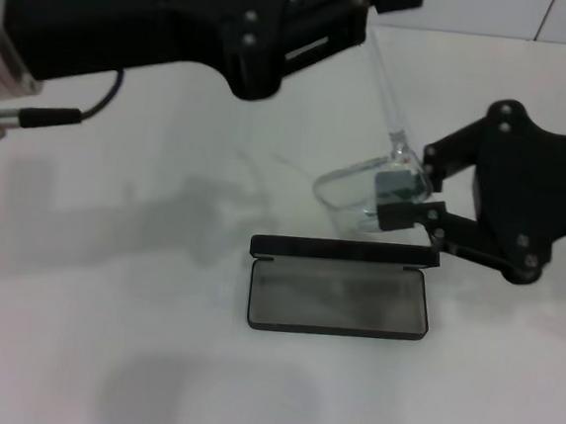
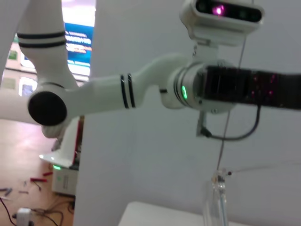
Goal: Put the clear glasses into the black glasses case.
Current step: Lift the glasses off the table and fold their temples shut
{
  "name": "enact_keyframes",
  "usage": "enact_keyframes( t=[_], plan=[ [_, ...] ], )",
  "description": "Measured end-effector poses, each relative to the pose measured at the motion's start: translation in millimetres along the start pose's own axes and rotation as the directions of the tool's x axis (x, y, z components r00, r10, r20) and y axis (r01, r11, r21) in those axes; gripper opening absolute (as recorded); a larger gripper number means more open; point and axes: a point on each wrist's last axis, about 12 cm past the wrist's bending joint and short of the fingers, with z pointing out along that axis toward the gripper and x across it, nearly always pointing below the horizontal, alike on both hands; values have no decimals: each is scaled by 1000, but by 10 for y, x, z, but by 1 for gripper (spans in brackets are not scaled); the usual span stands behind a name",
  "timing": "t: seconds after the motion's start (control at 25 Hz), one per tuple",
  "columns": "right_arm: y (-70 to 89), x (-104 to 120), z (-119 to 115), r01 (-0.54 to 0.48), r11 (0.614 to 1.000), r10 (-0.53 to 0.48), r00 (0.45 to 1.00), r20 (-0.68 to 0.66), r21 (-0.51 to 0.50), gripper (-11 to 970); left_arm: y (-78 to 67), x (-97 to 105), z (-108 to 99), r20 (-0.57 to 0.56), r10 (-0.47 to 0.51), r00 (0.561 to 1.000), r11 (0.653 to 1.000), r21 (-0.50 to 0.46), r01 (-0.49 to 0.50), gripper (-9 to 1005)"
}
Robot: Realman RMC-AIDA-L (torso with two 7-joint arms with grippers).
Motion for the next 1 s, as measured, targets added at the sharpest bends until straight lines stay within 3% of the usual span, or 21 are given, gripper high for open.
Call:
enact_keyframes(
  t=[0.28,0.56,1.0],
  plan=[
    [-61,-14,61,17,999,-14,998,62,-49,118,83,76,70,-11,-25,1000,998,50,26,137],
    [-28,-33,51,25,997,-19,995,93,-68,119,126,122,78,-27,-40,999,998,53,41,84],
    [9,-49,1,27,997,-18,992,128,-68,119,42,150,84,-71,-51,996,987,146,60,69]
  ],
)
